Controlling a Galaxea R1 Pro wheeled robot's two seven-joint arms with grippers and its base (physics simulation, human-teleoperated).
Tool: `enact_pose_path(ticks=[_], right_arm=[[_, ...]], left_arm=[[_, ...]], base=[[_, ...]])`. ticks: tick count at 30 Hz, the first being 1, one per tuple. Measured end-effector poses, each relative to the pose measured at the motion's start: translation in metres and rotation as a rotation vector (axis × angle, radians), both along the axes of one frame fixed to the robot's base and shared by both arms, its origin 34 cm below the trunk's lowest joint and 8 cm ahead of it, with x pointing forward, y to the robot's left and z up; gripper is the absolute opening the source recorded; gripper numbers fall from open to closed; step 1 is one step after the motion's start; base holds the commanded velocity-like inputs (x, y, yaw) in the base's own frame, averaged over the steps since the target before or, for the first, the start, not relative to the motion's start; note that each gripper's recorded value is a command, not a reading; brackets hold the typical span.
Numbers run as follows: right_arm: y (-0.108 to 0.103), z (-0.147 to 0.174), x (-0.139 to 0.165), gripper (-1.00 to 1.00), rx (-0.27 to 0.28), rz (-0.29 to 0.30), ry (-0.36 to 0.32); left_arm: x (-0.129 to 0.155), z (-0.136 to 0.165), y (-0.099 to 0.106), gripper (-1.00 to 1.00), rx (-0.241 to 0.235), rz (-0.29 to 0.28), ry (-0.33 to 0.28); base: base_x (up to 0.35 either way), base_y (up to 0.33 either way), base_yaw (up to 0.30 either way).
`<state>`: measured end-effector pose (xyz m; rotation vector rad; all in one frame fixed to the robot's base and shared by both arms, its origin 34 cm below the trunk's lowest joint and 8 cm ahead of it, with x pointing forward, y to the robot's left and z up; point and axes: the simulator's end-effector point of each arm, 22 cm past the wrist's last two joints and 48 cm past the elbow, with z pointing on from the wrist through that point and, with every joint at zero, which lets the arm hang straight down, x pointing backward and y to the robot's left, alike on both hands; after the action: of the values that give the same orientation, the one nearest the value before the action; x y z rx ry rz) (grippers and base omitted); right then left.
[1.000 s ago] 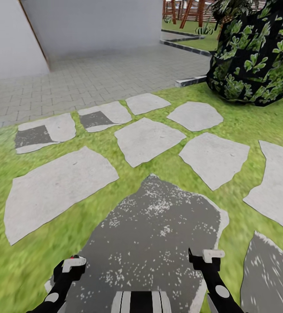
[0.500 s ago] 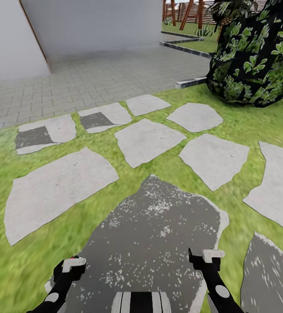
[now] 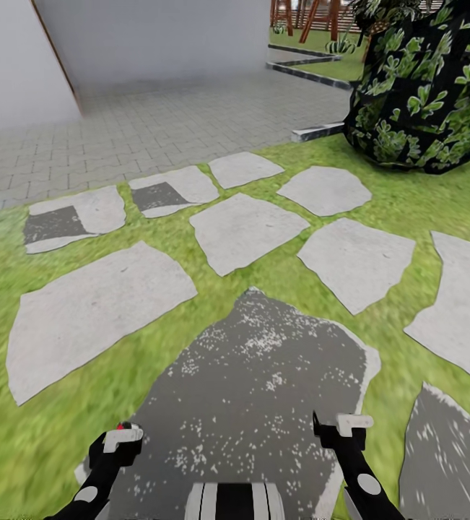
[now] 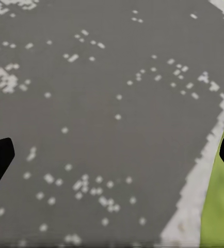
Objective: Pick up the pesticide atomizer in the garden and spray insectifuge to fully cover both potted plants in the garden.
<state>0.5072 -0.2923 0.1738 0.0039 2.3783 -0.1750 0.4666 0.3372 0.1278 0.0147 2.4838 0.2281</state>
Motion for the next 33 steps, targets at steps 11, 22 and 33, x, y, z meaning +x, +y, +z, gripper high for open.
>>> enact_pose_path(ticks=[11, 22, 33], right_arm=[[0.0000, -0.0023, -0.0017, 1.00, 0.000, 0.000, 0.005], [0.0000, -0.0050, -0.0039, 1.00, 0.000, 0.000, 0.012], [0.0000, -0.0057, -0.0045, 1.00, 0.000, 0.000, 0.013]], left_arm=[[-0.0021, -0.0023, 0.0000, 1.00, 0.000, 0.000, 0.006], [-0.0048, -0.0047, 0.0002, 1.00, 0.000, 0.001, 0.012], [-0.0051, -0.0051, 0.0003, 1.00, 0.000, 0.001, 0.013]], base=[[0.000, 0.000, 0.000], [0.024, 0.004, 0.000], [0.027, 0.008, 0.000]])
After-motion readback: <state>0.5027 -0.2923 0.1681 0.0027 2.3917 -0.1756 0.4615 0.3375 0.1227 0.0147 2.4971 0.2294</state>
